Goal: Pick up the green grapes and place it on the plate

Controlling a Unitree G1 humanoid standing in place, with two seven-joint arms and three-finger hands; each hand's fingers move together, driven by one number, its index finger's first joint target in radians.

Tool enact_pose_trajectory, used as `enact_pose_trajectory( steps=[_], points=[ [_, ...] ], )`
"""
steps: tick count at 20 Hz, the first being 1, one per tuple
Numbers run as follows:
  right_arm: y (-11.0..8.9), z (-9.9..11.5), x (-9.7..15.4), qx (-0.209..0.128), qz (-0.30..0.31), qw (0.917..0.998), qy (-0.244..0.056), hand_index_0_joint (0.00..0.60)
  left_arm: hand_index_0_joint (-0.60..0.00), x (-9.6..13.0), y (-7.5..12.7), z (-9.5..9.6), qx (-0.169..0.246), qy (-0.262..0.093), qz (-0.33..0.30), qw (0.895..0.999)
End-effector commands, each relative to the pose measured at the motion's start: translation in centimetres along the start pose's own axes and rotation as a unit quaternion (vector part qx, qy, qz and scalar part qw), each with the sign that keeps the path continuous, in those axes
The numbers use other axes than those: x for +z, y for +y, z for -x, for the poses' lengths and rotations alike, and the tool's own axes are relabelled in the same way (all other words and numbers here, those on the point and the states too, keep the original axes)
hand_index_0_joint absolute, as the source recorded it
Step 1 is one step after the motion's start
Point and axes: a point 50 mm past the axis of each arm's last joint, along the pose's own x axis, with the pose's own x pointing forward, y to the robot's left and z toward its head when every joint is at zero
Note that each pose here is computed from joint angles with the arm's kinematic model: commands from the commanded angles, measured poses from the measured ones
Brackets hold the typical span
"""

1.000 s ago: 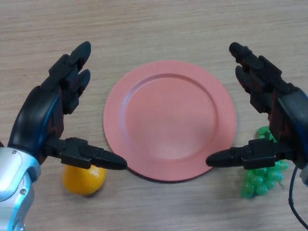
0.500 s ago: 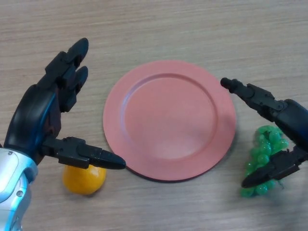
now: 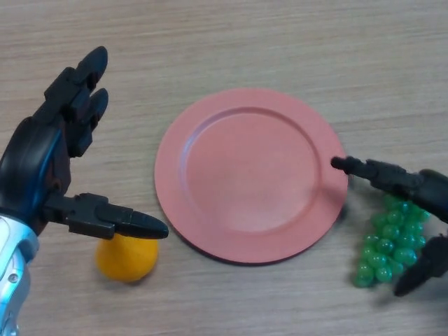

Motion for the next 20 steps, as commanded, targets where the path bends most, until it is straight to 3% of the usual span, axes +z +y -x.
enact_pose_trajectory(
  steps=[1,3,5,6,7,8,17,19,20],
  points=[
    [-4.1,2.2,0.7,-0.073,0.075,0.9942,-0.024,0.000,0.000,2.6,1.0,0.2,0.019,-0.088,-0.044,0.995],
    [-4.1,2.5,-0.2,-0.082,0.050,0.9954,-0.008,0.000,0.000,2.6,0.9,0.1,0.019,-0.093,-0.047,0.994],
    [-4.4,2.4,-0.3,-0.100,0.031,0.9944,-0.009,0.200,0.000,2.6,0.8,0.0,0.019,-0.093,-0.047,0.994],
    [-4.7,2.3,-0.3,-0.132,0.026,0.9907,-0.018,0.349,0.000,2.5,0.8,0.0,0.018,-0.093,-0.047,0.994],
    [-5.1,2.2,-0.3,-0.166,0.017,0.9856,-0.026,0.449,0.000,2.5,0.7,-0.1,0.018,-0.093,-0.048,0.994],
    [-5.6,2.4,-0.3,-0.233,-0.007,0.9719,-0.032,0.594,0.000,2.3,0.6,-0.2,0.017,-0.093,-0.049,0.994],
    [-4.9,2.1,0.3,-0.241,-0.008,0.9703,-0.026,0.600,0.000,2.1,0.6,0.0,0.016,-0.090,-0.042,0.995],
    [-5.4,2.1,1.5,-0.238,-0.058,0.9683,-0.047,0.600,0.000,2.1,0.6,0.1,0.016,-0.089,-0.043,0.995],
    [-5.9,2.3,2.5,-0.232,-0.114,0.9641,-0.062,0.600,0.000,2.1,0.7,0.0,0.016,-0.089,-0.042,0.995]
  ],
)
